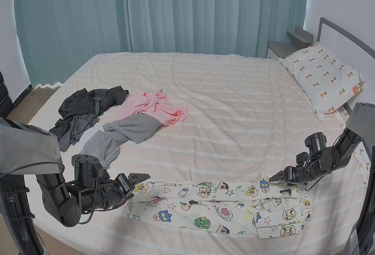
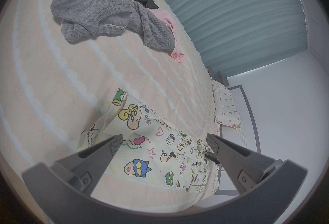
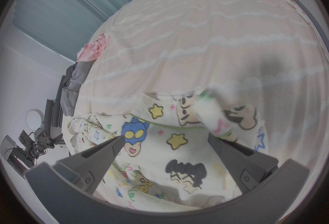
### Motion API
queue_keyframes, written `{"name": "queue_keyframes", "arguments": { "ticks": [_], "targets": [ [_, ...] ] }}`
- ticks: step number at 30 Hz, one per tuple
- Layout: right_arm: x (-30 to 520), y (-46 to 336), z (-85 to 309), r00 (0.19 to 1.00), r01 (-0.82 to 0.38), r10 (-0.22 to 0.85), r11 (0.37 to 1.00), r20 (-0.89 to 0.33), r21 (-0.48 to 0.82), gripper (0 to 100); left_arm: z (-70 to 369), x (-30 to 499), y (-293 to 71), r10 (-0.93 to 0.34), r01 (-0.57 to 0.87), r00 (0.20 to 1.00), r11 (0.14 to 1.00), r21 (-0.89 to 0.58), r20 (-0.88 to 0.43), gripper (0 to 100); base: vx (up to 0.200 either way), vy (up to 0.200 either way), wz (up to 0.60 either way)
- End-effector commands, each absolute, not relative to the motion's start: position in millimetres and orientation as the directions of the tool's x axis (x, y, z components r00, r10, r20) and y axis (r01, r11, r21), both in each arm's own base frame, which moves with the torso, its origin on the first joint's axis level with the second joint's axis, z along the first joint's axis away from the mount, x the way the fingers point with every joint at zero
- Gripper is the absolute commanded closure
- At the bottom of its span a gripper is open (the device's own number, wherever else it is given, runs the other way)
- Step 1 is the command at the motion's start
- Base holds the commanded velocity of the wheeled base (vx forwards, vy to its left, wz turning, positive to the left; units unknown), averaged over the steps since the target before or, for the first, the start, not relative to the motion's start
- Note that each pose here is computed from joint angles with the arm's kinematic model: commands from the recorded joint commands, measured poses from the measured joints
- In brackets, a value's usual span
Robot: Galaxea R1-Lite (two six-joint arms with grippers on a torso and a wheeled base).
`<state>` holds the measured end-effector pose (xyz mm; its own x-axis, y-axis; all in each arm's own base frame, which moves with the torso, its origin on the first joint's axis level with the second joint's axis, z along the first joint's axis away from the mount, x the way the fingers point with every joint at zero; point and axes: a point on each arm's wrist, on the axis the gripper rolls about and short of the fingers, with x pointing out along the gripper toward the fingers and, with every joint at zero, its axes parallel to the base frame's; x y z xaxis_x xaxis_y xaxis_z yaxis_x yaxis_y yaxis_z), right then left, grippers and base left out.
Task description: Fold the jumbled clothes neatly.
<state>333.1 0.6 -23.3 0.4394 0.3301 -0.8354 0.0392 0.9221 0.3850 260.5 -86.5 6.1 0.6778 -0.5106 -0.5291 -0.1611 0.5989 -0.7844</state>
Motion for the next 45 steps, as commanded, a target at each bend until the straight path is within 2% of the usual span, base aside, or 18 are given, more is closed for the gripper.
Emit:
{"name": "queue_keyframes", "arguments": {
  "ticks": [1,7,11,15,21,24,27,35,39,45],
  "targets": [
    [326.3,-8.9,-25.3,0.435,0.065,0.315,0.923,-0.844,0.379,0,4.5,260.3,-86.6,-0.509,-0.166,0.675,0.601,-0.782,-0.534,0,0.000,0.000,0.00],
    [315.8,-10.9,-18.5,0.429,0.072,0.311,0.924,-0.848,0.375,0,4.1,260.3,-86.6,-0.509,-0.166,0.674,0.602,-0.781,-0.536,0,0.000,0.000,0.00],
    [310.8,-7.7,1.4,0.467,0.045,0.314,0.925,-0.826,0.377,0,4.3,260.6,-87.2,-0.510,-0.164,0.674,0.602,-0.781,-0.534,0,0.000,0.000,0.00],
    [303.5,11.3,33.4,0.519,-0.041,0.345,0.924,-0.782,0.380,0,3.8,260.7,-86.8,-0.509,-0.166,0.674,0.602,-0.781,-0.536,0,0.000,0.000,0.00],
    [307.8,40.3,26.2,0.469,-0.114,0.389,0.917,-0.793,0.382,0,3.7,260.2,-87.0,-0.508,-0.167,0.673,0.603,-0.780,-0.537,0,0.000,0.000,0.00],
    [317.7,45.0,10.0,0.442,-0.104,0.377,0.923,-0.814,0.371,0,3.7,260.2,-87.0,-0.508,-0.167,0.673,0.603,-0.780,-0.537,0,0.000,0.000,0.00],
    [329.1,45.0,-11.8,0.422,-0.062,0.313,0.946,-0.851,0.317,0,3.8,260.6,-87.1,-0.509,-0.165,0.674,0.604,-0.780,-0.536,0,0.000,0.000,0.00],
    [323.7,36.0,-22.1,0.370,-0.022,0.285,0.954,-0.884,0.298,0,3.2,260.0,-87.8,-0.509,-0.163,0.672,0.607,-0.778,-0.538,0,0.000,0.000,0.00],
    [324.3,34.1,-20.1,0.381,-0.019,0.285,0.954,-0.880,0.301,0,3.2,260.0,-87.8,-0.509,-0.163,0.672,0.607,-0.778,-0.538,0,0.000,0.000,0.00],
    [297.6,19.6,10.6,0.428,0.001,0.281,0.950,-0.859,0.311,0,3.2,260.0,-87.8,-0.509,-0.163,0.672,0.607,-0.778,-0.538,0,0.000,0.000,0.00]
  ]
}}
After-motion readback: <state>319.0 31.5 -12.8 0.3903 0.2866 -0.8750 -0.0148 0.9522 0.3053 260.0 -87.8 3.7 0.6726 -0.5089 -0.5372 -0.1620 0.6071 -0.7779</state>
